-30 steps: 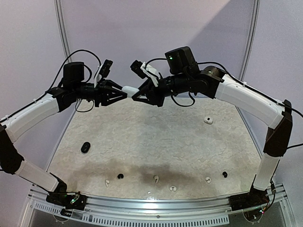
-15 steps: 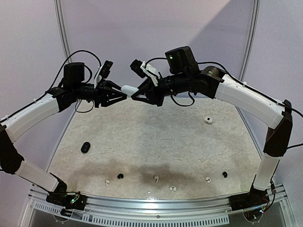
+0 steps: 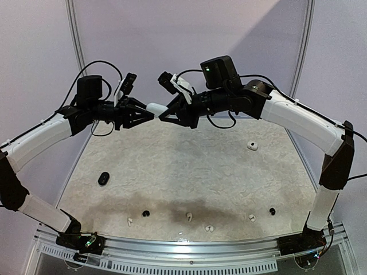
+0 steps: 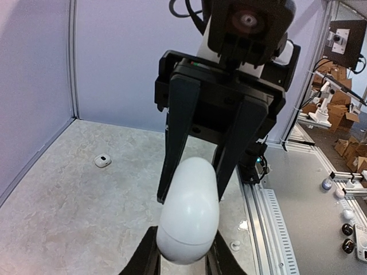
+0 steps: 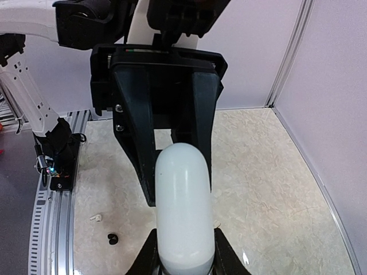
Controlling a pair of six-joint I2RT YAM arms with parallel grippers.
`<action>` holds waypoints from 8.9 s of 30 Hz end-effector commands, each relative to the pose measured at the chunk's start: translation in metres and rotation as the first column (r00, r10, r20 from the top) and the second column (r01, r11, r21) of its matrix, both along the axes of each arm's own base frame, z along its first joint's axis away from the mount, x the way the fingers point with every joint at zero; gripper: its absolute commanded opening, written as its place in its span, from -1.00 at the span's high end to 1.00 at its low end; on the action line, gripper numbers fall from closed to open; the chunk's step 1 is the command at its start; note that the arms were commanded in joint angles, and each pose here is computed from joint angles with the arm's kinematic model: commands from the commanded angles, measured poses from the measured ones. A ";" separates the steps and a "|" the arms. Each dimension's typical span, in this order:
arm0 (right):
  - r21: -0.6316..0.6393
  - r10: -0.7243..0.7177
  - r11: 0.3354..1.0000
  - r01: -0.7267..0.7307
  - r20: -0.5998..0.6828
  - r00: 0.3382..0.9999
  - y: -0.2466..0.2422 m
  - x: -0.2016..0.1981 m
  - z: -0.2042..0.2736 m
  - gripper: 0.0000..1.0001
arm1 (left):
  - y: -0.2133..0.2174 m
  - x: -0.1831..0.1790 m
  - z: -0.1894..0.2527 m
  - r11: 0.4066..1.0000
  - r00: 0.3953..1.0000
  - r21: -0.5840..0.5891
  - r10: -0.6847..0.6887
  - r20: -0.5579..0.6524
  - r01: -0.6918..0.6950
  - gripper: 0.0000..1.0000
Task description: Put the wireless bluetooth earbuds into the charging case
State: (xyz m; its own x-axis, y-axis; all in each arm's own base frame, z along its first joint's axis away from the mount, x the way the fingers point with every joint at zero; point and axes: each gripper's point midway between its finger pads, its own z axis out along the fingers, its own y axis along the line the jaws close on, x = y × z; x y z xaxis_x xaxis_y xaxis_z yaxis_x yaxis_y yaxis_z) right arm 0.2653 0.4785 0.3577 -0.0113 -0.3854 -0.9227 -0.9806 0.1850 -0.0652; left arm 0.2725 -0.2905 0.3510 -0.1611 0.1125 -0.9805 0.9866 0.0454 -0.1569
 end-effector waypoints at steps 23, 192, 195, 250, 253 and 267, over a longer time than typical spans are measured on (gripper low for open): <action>0.022 -0.054 0.998 0.054 -0.014 0.998 0.002 0.012 -0.004 -0.07 | 0.002 -0.024 -0.032 0.990 0.918 0.126 -0.108 0.382 0.064 1.00; -0.122 0.167 0.979 -0.163 0.021 0.986 -0.012 -0.134 -0.002 1.00 | -0.009 -0.105 -0.043 0.991 0.990 -0.052 -0.115 0.085 0.120 1.00; -0.142 0.142 0.980 -0.139 0.015 0.990 -0.010 -0.128 -0.011 1.00 | -0.009 -0.105 -0.042 0.991 0.989 -0.055 -0.115 0.089 0.120 1.00; -0.309 0.025 0.951 0.014 0.123 0.992 -0.020 -0.095 -0.051 0.76 | -0.009 -0.112 -0.037 0.987 0.982 -0.068 -0.134 0.131 0.144 1.00; -0.296 0.022 0.955 0.015 0.121 0.992 -0.019 -0.095 -0.048 0.67 | -0.009 -0.111 -0.038 0.988 0.983 -0.068 -0.131 0.131 0.141 1.00; -0.038 -0.035 0.998 0.040 0.123 0.992 -0.023 -0.101 0.025 0.35 | -0.009 -0.102 -0.052 0.996 0.997 -0.054 -0.066 0.025 0.067 1.00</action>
